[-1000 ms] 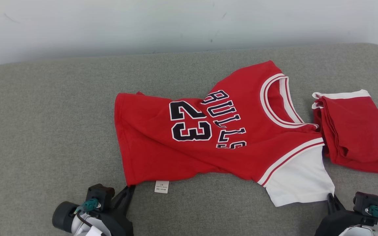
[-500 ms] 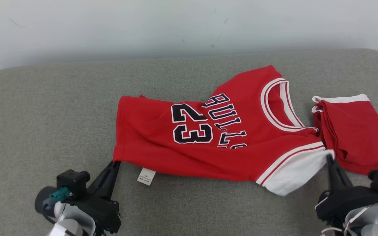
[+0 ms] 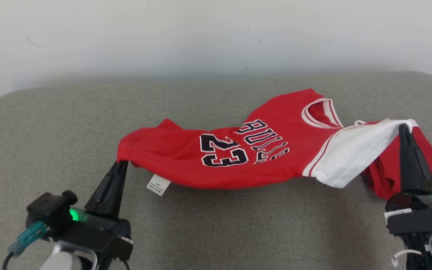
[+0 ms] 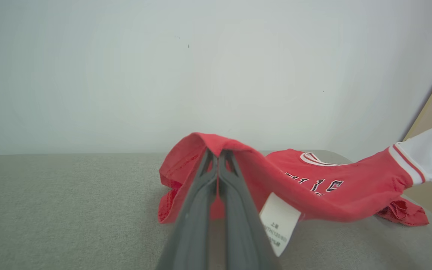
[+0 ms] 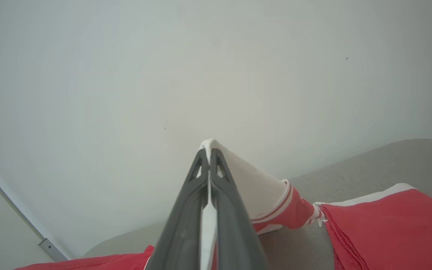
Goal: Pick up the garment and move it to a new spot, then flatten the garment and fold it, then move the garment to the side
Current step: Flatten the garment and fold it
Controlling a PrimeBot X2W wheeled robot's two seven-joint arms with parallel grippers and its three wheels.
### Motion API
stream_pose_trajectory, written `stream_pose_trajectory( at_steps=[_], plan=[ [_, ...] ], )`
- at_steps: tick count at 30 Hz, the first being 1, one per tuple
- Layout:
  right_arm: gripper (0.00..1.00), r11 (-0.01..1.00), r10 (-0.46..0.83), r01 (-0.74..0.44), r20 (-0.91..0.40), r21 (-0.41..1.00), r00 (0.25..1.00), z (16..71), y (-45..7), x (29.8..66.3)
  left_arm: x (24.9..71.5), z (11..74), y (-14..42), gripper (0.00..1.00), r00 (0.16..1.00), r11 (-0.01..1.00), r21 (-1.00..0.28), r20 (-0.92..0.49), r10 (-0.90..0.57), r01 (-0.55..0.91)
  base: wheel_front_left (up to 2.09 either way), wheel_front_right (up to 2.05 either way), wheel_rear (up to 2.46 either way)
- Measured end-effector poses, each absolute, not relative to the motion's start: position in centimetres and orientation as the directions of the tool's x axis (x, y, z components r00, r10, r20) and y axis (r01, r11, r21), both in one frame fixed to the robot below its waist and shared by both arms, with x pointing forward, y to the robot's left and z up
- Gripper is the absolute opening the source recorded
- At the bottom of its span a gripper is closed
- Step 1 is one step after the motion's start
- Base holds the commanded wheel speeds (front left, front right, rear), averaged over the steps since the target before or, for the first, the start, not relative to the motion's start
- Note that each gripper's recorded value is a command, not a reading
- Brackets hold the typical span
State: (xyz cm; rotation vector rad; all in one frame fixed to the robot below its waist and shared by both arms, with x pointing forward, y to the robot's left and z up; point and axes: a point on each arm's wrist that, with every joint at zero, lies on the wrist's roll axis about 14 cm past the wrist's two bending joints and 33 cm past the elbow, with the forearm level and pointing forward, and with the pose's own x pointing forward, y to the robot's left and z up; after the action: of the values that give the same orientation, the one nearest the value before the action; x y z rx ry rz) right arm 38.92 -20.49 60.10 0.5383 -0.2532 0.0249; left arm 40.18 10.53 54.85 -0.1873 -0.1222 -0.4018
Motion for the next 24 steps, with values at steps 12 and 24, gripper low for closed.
stream_pose_trajectory(
  at_steps=[12,24],
  plan=[
    [0.00,0.785,-0.041,-0.270,0.481,0.558,0.876,67.8,-20.9,35.7,38.1,61.0,11.3,0.00,0.877,0.858,-0.274,0.346,-0.333,0.434,0.00,0.00,0.00],
    [0.00,0.767,0.147,-0.176,0.098,0.617,0.984,60.0,-15.2,50.0,49.1,56.3,12.4,0.00,0.949,0.923,-0.221,0.047,-0.313,0.316,0.00,0.00,0.00]
  ],
)
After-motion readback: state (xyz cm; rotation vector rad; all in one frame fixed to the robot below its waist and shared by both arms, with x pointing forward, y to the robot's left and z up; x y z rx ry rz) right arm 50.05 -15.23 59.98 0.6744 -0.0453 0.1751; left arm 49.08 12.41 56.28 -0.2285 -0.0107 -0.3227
